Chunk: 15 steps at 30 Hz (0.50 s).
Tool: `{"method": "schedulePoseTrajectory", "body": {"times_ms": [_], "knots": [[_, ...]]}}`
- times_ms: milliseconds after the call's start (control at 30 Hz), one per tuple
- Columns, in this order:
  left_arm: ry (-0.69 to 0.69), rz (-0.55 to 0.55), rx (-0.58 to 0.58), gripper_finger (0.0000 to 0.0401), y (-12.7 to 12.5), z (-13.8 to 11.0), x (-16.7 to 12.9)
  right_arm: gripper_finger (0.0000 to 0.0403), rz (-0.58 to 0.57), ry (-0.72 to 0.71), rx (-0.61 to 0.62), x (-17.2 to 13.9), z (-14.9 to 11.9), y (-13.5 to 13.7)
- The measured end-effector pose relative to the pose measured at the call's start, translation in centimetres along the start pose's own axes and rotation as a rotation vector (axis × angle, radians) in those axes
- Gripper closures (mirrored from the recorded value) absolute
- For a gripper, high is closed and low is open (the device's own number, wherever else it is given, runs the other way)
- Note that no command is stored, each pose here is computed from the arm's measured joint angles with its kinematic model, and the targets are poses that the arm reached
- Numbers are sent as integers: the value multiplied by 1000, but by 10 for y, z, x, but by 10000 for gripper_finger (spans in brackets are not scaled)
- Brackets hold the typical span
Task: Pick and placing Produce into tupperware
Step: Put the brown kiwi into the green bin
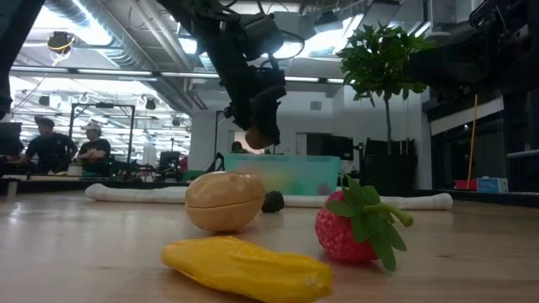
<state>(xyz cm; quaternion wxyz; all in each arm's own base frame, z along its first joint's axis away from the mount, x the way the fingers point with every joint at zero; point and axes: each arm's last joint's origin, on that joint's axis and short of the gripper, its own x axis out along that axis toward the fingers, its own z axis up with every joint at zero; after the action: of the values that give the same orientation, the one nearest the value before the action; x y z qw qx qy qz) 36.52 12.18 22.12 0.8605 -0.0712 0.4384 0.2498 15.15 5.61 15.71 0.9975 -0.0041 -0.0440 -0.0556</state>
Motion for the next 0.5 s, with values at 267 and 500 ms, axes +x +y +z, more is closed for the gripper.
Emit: {"method": "schedulePoseTrajectory", "body": {"times_ms": [267, 500], "knots": [[-49, 28, -14, 163, 28, 8, 5, 276, -1, 0, -29, 0, 0, 0], [-82, 40, -27, 163, 52, 12, 8, 276, -1, 0, -32, 0, 0, 0]]}}
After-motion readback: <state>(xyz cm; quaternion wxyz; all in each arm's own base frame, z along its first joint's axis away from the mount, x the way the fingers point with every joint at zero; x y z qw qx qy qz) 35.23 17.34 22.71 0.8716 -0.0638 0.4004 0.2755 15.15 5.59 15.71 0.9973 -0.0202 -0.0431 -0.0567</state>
